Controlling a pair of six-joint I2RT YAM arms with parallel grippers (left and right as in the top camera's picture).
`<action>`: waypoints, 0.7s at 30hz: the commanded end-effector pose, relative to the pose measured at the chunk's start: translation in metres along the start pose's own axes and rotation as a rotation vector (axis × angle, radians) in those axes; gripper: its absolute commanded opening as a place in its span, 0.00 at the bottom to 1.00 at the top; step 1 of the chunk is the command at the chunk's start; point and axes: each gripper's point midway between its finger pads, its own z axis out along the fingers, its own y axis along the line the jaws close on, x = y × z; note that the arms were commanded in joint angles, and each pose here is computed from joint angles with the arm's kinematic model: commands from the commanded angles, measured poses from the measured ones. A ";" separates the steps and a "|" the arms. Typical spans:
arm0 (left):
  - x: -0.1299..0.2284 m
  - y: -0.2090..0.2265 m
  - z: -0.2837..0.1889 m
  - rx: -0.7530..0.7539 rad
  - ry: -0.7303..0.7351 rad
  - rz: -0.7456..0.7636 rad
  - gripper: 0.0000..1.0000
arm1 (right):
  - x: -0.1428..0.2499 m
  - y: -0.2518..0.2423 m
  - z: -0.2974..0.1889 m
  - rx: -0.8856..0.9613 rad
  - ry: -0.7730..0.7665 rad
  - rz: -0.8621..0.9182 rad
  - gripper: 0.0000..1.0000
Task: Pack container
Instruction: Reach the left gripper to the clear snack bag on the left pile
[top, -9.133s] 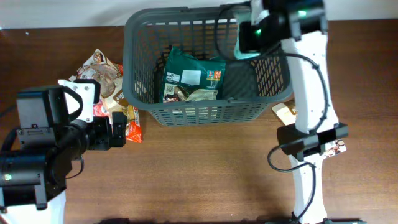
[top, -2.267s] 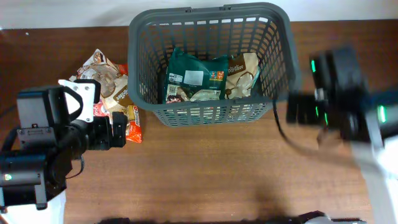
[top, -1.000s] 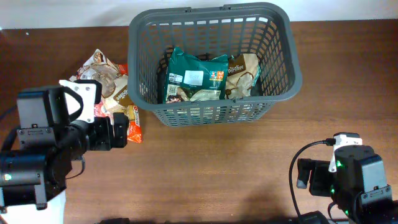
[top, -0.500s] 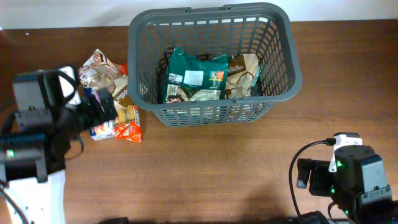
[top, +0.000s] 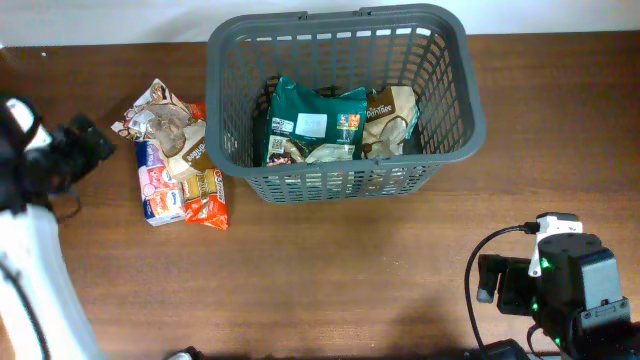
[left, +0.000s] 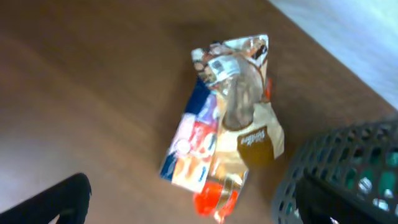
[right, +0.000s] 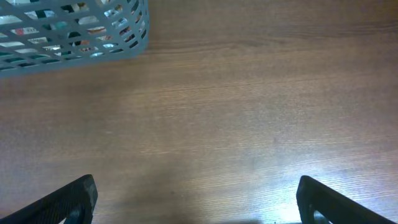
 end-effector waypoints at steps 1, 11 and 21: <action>0.005 -0.018 0.051 0.138 0.116 0.046 0.99 | 0.001 0.000 0.000 -0.005 -0.003 -0.005 0.99; 0.014 -0.024 0.167 0.252 0.234 0.048 0.99 | 0.001 0.000 0.000 -0.005 -0.003 -0.005 0.99; 0.024 -0.032 0.238 0.329 0.255 -0.005 0.99 | 0.001 0.000 0.000 -0.005 -0.003 -0.005 0.99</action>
